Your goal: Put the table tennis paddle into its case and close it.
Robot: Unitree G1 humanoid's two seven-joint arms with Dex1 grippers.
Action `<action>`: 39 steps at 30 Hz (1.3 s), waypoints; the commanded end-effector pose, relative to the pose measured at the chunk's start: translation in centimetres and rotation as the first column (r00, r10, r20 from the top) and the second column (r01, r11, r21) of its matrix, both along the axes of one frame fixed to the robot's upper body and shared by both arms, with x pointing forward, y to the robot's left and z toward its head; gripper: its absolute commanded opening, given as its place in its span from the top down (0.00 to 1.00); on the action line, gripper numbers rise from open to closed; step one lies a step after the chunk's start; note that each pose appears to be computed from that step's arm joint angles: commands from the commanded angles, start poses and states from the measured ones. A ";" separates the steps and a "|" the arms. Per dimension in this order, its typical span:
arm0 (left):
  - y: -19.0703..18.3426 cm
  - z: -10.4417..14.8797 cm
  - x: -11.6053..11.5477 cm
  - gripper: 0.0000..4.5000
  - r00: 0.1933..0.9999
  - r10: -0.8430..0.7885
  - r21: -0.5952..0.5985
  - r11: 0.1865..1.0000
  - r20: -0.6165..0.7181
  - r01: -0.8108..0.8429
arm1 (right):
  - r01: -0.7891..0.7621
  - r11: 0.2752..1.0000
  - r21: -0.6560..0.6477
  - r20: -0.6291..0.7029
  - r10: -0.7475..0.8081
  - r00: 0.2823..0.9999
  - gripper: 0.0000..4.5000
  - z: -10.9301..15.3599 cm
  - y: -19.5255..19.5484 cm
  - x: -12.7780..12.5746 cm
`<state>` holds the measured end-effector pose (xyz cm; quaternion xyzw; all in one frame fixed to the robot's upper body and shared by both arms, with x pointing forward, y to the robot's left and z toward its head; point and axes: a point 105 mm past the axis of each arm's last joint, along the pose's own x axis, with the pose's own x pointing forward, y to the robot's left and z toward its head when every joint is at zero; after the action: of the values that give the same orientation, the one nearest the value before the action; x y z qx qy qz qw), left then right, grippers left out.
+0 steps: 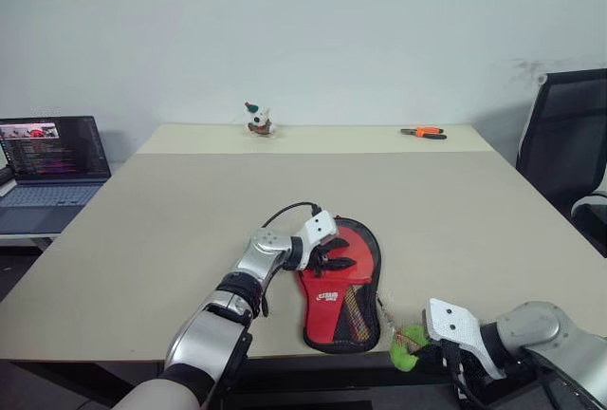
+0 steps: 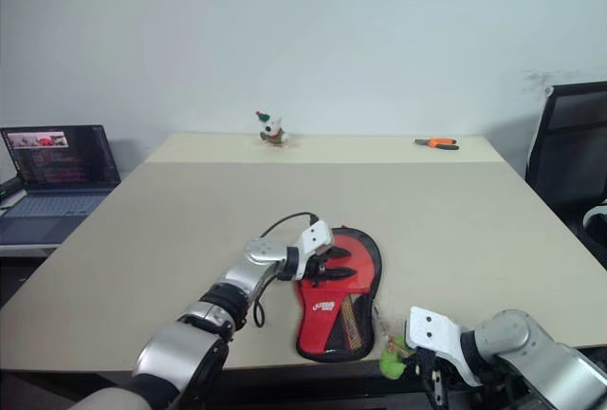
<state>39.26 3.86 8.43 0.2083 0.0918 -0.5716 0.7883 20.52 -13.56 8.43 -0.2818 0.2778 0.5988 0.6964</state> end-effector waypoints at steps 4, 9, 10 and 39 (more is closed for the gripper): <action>1.2 -4.3 -0.9 0.46 0.993 0.059 0.114 0.992 -0.097 -0.048 | -0.159 0.987 0.010 -0.052 0.159 0.986 1.00 -0.6 1.4 -2.2; 1.4 -4.2 -0.4 0.46 0.992 0.105 0.122 0.988 -0.076 -0.095 | -0.248 0.968 0.026 -0.088 0.249 0.964 1.00 -0.7 2.1 -3.7; 1.4 -4.1 -0.2 0.46 0.991 0.116 0.122 0.987 -0.070 -0.107 | -0.278 0.960 0.031 -0.098 0.280 0.955 1.00 -0.7 2.3 -4.3; -0.7 -3.1 0.4 0.46 0.992 0.125 0.109 0.987 -0.020 -0.122 | -0.144 0.972 0.187 0.036 0.140 0.990 0.40 2.8 5.8 -2.8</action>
<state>40.78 2.81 8.75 0.2255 0.0852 -0.5132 0.8237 17.04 -7.53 9.72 -0.2310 0.2152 0.6768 0.6650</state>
